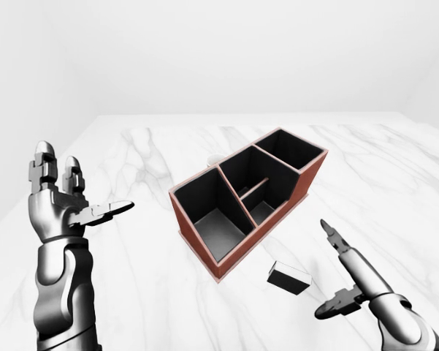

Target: Pick up the book and place it in the left compartment of the caddy.

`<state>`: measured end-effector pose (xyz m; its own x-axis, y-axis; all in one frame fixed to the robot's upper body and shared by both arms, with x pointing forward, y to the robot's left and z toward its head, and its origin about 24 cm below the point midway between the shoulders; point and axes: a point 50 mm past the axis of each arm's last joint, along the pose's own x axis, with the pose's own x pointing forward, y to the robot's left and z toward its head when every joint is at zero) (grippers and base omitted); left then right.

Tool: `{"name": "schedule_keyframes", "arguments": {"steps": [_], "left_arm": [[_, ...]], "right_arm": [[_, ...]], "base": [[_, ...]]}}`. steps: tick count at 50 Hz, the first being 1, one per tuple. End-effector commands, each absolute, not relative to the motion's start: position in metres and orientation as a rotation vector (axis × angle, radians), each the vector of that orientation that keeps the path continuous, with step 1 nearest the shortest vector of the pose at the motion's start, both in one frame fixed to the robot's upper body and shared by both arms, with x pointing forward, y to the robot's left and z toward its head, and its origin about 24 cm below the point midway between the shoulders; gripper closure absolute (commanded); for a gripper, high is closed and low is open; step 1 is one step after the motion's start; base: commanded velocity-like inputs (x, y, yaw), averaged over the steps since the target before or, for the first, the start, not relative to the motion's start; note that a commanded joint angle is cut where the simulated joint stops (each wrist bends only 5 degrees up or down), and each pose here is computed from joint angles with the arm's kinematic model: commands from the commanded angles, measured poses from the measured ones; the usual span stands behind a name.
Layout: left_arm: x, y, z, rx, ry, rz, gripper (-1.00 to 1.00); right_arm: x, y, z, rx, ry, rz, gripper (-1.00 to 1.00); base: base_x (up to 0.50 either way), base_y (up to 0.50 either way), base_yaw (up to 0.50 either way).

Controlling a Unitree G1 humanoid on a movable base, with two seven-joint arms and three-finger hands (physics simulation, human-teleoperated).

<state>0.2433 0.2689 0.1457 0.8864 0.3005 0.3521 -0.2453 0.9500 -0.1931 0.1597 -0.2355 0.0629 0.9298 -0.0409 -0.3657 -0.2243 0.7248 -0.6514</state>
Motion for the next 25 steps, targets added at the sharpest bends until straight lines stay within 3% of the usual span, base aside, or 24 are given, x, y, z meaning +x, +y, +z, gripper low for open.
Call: {"name": "schedule_keyframes", "arguments": {"steps": [1,10,25], "left_arm": [[0.244,0.268,0.143,-0.144,-0.378,0.282,-1.0],[0.245,0.269,0.141,-0.147,-0.367,0.284,-1.0],[0.243,0.268,0.149,-0.142,-0.401,0.284,-1.0]], "right_arm": [[0.17,-0.232,0.059,-0.779,0.372,0.15,-1.0],[0.174,-0.232,0.065,-0.822,0.354,0.158,-1.0],[0.167,-0.235,0.033,-0.774,0.49,0.205,-1.0]], "base": [[0.0,0.0,0.0],[0.0,0.0,0.0],[0.0,0.0,0.0]]}}
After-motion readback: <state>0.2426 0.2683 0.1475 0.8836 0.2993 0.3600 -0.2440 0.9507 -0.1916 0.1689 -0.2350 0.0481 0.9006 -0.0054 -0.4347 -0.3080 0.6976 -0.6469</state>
